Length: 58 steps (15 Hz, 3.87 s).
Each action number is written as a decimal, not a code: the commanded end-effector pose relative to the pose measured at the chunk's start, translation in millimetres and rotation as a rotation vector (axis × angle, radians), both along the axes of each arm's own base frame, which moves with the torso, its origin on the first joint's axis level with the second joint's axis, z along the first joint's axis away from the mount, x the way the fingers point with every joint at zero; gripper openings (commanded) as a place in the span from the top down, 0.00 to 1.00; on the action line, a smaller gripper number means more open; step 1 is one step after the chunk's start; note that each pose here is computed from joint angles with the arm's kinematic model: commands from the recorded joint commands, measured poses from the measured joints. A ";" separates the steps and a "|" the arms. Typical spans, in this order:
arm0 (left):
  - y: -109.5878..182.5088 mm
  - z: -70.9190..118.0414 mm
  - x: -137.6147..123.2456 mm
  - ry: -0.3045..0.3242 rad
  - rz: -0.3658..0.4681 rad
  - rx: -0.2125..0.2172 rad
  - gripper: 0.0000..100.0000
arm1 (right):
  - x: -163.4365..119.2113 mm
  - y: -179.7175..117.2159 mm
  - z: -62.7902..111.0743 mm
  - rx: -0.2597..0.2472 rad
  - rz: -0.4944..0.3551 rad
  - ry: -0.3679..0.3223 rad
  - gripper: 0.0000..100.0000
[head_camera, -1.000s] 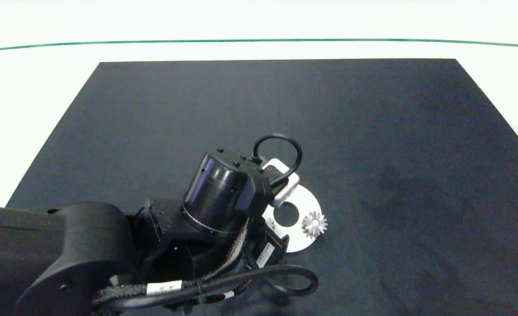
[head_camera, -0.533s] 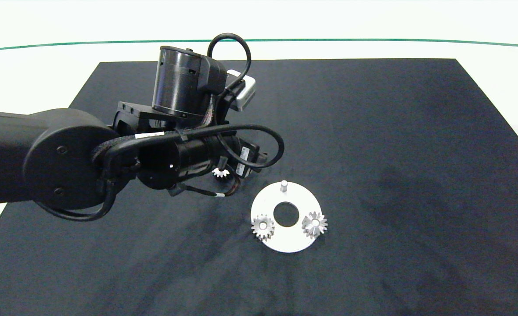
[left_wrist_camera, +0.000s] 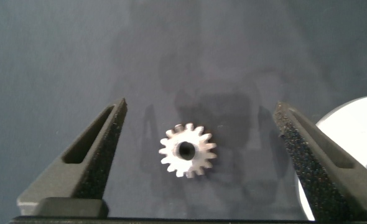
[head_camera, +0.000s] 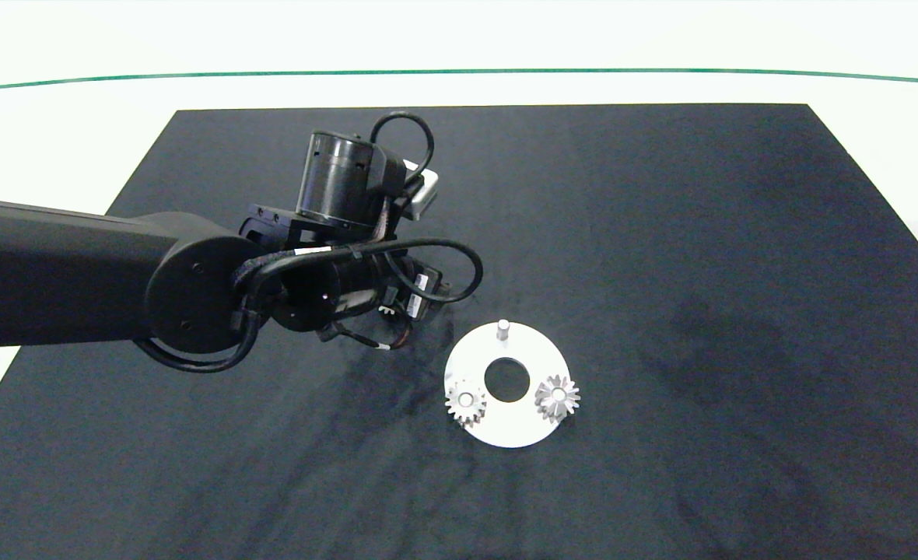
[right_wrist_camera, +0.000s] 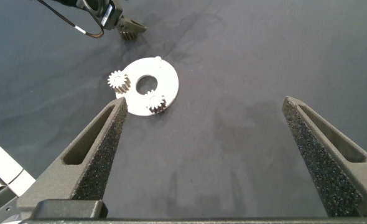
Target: Install three planetary gears onto the carrier pins
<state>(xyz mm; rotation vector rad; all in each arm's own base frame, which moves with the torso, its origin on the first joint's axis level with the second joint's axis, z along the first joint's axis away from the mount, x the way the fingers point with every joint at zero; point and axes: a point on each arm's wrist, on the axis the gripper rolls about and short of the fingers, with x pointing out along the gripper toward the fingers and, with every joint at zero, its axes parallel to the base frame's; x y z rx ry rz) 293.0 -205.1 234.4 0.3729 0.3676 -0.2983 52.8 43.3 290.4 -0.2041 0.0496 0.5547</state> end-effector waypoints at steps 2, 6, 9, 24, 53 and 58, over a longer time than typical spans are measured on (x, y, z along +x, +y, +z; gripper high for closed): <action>9.8 -15.8 3.9 0.041 0.033 0.022 0.14 | 0.2 0.2 -0.2 -0.003 -0.001 0.000 0.00; 12.4 -26.7 2.0 0.076 0.044 0.028 0.22 | 0.5 0.5 -0.5 -0.005 -0.001 0.003 0.00; 11.8 -28.8 1.8 0.077 0.040 0.027 0.28 | 0.6 0.5 -0.9 -0.006 -0.001 0.004 0.00; 11.3 -36.7 0.6 0.066 0.035 0.022 0.59 | -0.5 -0.4 0.0 -0.001 -0.001 -0.002 0.00; -65.9 -26.2 -43.5 -0.023 -0.224 0.003 0.87 | -2.8 -2.5 0.7 -0.003 0.004 -0.016 0.00; -67.2 -28.9 -44.6 -0.018 -0.229 0.008 0.87 | -2.8 -2.5 0.6 -0.004 0.004 -0.015 0.00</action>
